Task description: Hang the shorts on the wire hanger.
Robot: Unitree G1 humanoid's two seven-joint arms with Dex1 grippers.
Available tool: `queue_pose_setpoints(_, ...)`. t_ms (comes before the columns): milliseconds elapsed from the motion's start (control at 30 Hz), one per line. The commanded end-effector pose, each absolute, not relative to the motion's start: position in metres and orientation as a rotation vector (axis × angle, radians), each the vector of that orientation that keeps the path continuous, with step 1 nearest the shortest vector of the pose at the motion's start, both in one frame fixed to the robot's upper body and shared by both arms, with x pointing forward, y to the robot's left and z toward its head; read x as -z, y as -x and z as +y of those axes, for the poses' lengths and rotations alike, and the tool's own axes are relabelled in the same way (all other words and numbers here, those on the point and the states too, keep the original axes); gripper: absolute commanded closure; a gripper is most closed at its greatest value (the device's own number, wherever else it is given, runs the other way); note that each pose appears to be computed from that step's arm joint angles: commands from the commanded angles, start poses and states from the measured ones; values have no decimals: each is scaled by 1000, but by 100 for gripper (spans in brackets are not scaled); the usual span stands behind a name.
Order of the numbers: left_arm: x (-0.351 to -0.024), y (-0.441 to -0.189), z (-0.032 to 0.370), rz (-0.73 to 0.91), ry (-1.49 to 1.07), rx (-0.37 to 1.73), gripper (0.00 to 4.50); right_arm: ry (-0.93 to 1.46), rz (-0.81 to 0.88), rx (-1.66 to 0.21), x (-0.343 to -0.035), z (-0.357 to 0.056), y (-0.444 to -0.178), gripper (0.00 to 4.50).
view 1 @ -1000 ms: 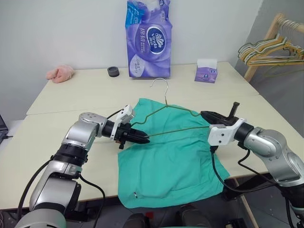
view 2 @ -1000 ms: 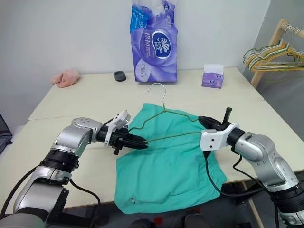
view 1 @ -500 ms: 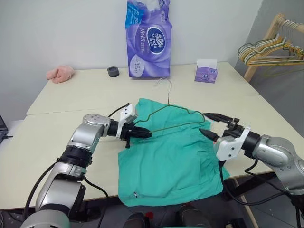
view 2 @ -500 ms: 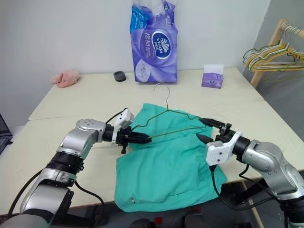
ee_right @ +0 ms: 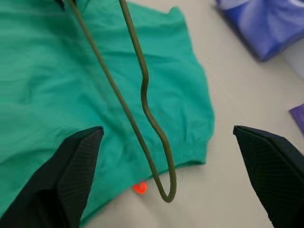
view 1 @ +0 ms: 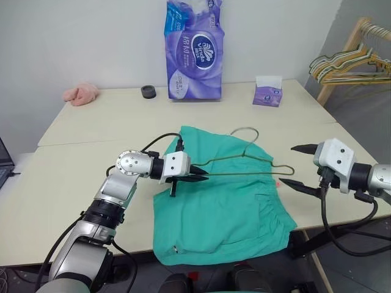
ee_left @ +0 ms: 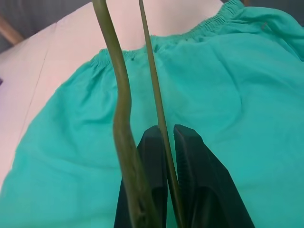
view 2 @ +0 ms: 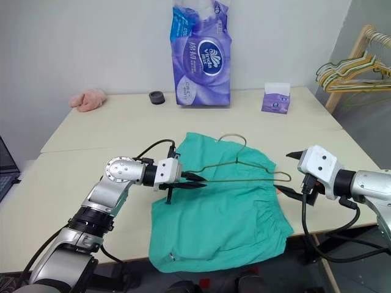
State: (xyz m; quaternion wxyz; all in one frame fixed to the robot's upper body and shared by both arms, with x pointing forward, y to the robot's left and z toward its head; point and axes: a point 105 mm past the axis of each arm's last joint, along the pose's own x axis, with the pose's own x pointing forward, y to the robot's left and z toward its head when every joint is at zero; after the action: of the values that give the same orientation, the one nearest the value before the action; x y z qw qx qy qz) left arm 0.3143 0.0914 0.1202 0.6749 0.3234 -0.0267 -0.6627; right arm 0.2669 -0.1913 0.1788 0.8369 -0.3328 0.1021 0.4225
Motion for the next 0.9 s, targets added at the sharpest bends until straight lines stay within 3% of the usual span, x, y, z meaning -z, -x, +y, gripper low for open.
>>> queue_pose_setpoints(33, -131, -313, 85, -127, -788, 1514, 446, 733, 257, -960, -178, -180, -259, 0)
queue_pose_setpoints(400, -130, -304, 75, -156, -819, 1581, 448, 801, 448, -1074, -143, -175, -267, 0)
queue_pose_setpoints(500, -130, -303, 74, -161, -837, 1591, 448, 797, 496, -1097, -140, -175, -267, 59)
queue_pose_setpoints(867, -131, -301, 68, -183, -828, 1604, 448, 796, 581, -1110, -127, -175, -265, 444)
queue_pose_setpoints(900, -131, -299, 67, -183, -818, 1616, 448, 797, 577, -1104, -127, -175, -266, 450)
